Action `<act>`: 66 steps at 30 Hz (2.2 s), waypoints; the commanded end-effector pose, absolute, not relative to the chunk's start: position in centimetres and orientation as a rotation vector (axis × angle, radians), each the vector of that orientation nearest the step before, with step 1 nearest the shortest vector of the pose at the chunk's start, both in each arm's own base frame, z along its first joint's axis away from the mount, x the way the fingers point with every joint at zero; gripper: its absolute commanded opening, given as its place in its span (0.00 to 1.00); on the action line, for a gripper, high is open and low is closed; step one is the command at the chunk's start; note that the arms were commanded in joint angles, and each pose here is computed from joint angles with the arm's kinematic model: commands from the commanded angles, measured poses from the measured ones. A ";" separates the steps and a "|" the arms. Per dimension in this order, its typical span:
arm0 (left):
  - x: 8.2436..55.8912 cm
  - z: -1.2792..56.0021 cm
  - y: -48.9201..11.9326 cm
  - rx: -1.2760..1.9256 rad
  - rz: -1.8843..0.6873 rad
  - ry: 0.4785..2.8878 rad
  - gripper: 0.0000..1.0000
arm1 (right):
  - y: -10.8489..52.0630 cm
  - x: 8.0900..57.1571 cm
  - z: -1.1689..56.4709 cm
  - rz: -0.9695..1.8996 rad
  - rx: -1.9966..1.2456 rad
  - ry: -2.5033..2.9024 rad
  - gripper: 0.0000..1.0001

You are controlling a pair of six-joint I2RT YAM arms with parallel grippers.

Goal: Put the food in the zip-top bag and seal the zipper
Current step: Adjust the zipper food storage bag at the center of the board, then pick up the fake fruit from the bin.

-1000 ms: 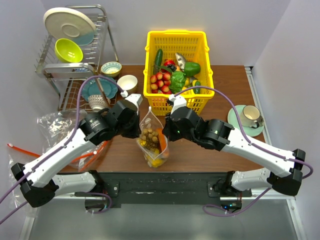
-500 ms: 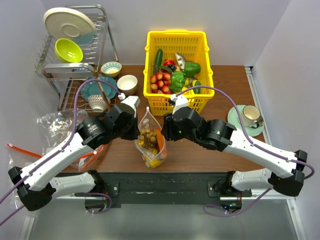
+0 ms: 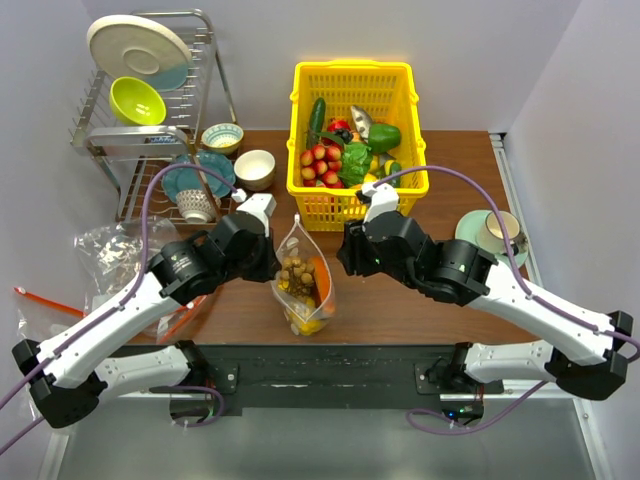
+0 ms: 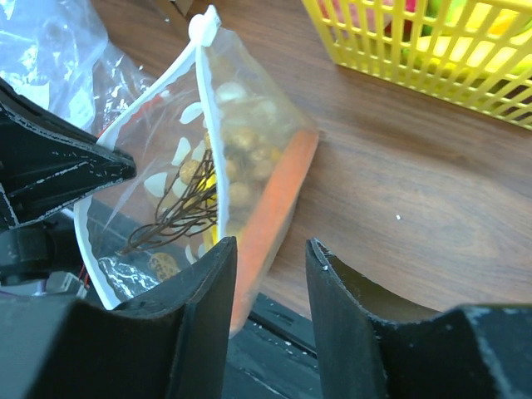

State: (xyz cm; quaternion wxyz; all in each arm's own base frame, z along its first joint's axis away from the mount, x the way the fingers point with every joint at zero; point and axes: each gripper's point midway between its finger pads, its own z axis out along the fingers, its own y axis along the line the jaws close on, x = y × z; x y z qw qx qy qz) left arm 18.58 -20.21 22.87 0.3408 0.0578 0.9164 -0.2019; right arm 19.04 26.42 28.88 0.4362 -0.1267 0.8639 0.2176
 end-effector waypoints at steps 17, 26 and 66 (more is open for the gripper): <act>19.0 24.2 -20.7 0.169 -0.584 2.304 0.00 | 23.3 30.0 36.1 0.422 -0.144 2.044 0.43; 19.0 24.1 -20.7 0.178 -0.583 2.302 0.00 | 23.9 37.4 32.7 0.448 -0.121 2.151 0.45; 18.5 25.4 -19.7 0.150 -0.583 2.288 0.00 | 31.8 40.9 11.2 0.608 -0.406 2.736 0.86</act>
